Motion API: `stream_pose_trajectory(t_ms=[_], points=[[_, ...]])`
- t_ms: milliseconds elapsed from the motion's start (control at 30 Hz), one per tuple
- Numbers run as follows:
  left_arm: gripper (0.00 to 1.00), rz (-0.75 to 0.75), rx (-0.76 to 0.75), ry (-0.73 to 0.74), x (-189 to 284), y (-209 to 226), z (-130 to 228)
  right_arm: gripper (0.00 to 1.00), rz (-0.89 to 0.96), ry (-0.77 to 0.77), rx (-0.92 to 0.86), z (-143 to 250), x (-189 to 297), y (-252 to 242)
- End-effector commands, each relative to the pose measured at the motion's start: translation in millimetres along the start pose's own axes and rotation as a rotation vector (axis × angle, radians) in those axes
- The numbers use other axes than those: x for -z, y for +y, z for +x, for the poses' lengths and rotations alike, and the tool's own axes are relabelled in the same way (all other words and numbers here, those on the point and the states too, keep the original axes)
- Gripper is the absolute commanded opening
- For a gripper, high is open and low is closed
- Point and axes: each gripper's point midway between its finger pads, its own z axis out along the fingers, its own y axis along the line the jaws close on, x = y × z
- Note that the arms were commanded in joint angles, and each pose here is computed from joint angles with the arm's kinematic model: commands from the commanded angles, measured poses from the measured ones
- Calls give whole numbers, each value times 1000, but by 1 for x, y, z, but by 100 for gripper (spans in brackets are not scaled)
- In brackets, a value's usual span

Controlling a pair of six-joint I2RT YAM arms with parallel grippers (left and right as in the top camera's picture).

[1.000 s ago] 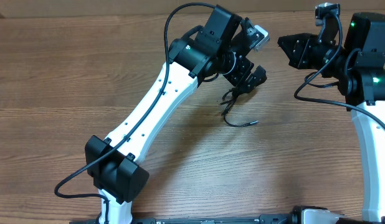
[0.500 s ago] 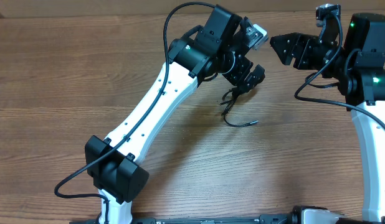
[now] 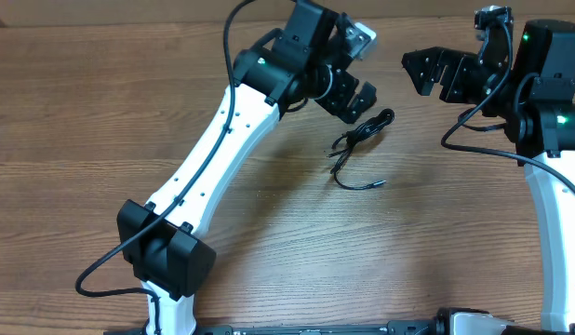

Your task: Untangle cables

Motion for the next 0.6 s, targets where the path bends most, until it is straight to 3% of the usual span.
stream_pose_trajectory(t_ms=[0,167,567], points=[[100,-146,11,-47,30,23,-12,100,88,-43,12,-11,12,-9],[99,-288,19,-19,36,46,-5,100,153,-13,-8,-2,13,-20],[100,-384,15,-52,50,60,-13,100,194,133,-102,36,17,-28]])
